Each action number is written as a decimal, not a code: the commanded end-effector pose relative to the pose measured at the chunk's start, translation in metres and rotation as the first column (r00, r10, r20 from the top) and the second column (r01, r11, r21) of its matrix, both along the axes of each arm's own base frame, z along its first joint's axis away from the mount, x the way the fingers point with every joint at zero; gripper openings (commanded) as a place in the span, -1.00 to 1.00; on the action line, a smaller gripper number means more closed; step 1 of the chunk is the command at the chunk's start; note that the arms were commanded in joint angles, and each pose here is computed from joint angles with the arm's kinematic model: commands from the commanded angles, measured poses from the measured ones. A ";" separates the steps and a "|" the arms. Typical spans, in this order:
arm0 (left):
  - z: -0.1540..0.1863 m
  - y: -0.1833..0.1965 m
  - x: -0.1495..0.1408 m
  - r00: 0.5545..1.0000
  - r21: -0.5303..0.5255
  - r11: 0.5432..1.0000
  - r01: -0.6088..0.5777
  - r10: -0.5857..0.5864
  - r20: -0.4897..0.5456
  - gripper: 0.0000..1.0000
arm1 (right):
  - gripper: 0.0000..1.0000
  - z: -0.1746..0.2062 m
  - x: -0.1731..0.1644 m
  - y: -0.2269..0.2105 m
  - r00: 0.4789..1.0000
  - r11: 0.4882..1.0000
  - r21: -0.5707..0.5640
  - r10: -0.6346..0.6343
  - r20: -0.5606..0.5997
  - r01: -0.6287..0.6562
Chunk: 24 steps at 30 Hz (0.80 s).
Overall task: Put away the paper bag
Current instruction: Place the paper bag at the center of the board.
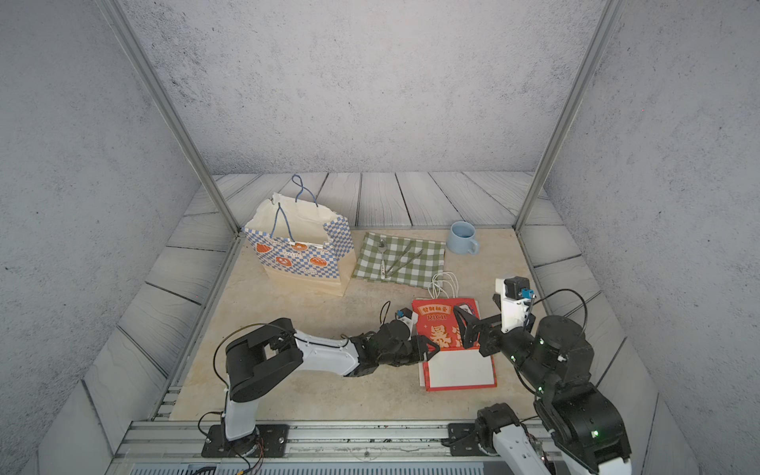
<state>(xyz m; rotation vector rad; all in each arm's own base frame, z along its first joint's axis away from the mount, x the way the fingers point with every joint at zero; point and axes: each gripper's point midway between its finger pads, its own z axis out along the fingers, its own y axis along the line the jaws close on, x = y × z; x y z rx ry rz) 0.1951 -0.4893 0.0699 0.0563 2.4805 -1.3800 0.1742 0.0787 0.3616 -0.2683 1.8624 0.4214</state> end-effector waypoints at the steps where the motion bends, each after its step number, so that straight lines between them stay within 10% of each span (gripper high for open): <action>1: 0.009 0.015 0.009 0.998 0.045 0.998 -0.047 0.045 0.041 0.04 | 0.98 -0.004 -0.003 0.001 1.000 1.000 0.004 0.007 -0.010 -0.007; 18: 0.001 0.032 0.036 0.994 0.171 0.984 -0.048 0.030 0.105 -0.29 | 0.98 -0.007 -0.005 0.003 1.000 1.000 -0.004 0.024 -0.018 -0.024; 24: -0.003 0.071 0.053 0.976 0.295 0.933 -0.204 0.173 0.128 -0.10 | 0.98 -0.014 -0.005 -0.001 0.999 1.000 -0.021 0.006 -0.046 -0.007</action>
